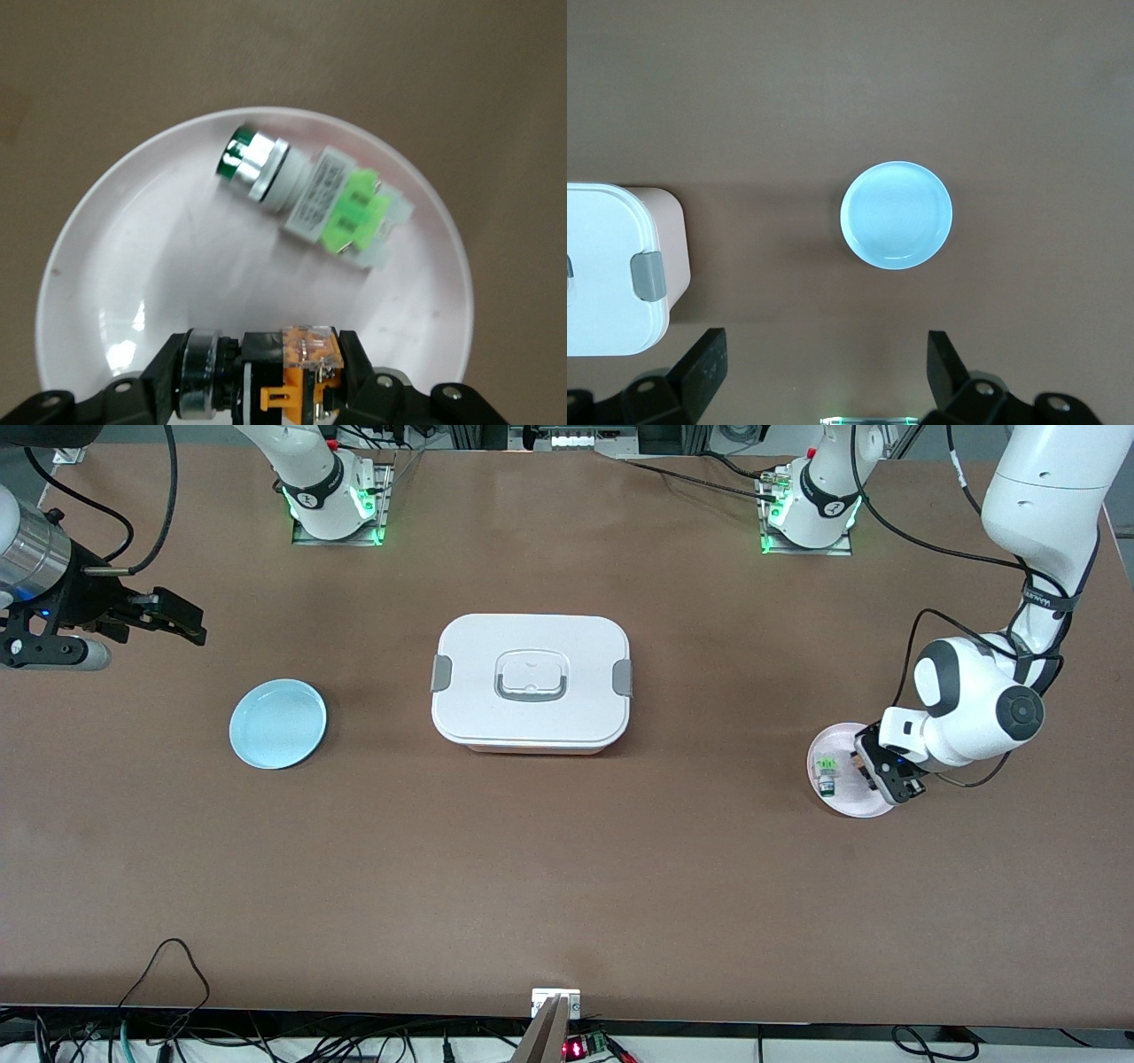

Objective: Transfer orange switch to right arm and place
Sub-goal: 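Lift the orange switch with the left gripper over the lunch box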

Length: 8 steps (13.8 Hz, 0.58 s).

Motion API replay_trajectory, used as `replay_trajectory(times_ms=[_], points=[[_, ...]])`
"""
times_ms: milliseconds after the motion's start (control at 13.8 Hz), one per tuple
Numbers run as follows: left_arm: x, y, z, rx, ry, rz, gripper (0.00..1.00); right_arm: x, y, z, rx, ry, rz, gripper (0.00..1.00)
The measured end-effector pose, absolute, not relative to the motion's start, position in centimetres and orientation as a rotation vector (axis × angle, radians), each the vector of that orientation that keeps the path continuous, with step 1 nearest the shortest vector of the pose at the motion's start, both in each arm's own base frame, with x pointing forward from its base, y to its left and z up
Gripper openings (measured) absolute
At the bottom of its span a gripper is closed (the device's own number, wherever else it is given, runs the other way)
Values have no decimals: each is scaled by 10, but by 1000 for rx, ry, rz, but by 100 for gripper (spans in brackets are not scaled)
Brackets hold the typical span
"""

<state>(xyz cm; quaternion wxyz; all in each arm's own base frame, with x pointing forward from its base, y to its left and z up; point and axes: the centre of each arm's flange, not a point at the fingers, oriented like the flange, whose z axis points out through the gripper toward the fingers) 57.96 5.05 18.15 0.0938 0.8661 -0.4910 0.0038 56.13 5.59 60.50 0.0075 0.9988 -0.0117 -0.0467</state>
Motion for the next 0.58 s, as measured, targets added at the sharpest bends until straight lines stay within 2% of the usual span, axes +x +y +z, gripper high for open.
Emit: replay_trajectory(times_ms=[218,582], points=[[578,13,201,2420,-1259,65,73,561,56,605,3123,-37,-146,100],[600,-101,279,2052,-1224,368,73,561,56,605,3123,-37,-146,100]])
